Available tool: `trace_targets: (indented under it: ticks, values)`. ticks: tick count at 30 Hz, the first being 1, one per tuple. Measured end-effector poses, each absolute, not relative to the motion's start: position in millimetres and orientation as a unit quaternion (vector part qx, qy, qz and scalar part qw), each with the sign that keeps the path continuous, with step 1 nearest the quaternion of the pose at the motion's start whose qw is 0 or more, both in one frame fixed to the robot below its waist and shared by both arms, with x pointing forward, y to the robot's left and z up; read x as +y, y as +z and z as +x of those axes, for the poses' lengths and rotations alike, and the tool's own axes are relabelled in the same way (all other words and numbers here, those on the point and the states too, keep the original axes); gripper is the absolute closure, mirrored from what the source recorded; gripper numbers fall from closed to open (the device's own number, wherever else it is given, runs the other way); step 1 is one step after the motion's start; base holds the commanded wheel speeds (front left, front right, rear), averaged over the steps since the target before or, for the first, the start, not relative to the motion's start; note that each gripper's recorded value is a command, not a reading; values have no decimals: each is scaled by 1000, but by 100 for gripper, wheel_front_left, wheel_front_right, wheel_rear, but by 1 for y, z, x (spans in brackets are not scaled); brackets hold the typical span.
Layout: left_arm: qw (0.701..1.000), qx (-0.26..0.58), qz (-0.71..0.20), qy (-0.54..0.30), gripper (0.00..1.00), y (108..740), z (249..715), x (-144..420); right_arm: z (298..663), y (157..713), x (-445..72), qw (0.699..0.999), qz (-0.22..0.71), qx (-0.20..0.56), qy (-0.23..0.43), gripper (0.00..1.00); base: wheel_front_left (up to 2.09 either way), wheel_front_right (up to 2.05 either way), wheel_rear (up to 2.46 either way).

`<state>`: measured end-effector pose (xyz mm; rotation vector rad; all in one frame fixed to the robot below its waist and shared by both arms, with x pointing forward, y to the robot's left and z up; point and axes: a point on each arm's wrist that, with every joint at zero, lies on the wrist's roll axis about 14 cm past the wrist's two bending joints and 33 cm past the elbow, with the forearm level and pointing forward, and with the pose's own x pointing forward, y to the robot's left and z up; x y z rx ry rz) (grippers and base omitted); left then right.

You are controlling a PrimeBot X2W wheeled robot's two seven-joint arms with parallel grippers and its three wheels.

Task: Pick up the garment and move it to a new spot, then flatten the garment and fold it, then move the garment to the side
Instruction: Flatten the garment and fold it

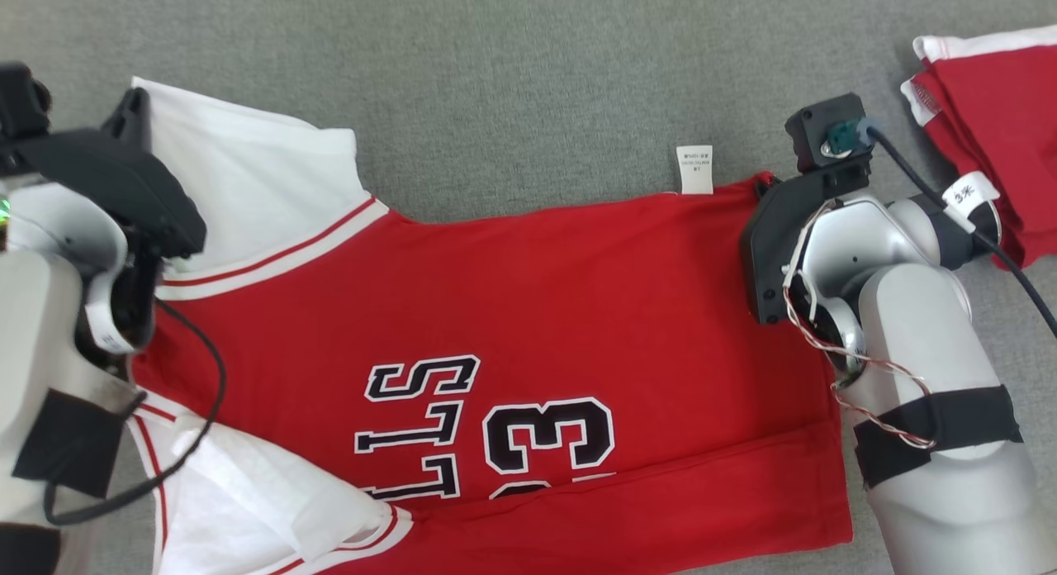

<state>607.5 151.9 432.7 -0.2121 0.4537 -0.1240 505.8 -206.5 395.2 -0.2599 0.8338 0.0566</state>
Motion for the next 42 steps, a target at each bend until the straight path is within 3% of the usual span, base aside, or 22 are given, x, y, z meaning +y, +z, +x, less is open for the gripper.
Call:
trace_targets:
  ticks: [18,31,42]
  values:
    - [976,82,-186,-72,100,488,518,149,468,424,-197,938,-136,310,67,100,0,0,0]
    - [958,86,-273,-12,100,476,424,168,428,412,-198,911,-177,361,97,100,0,0,0]
    - [944,102,-314,20,100,466,377,171,401,421,-215,893,-200,391,95,100,0,0,0]
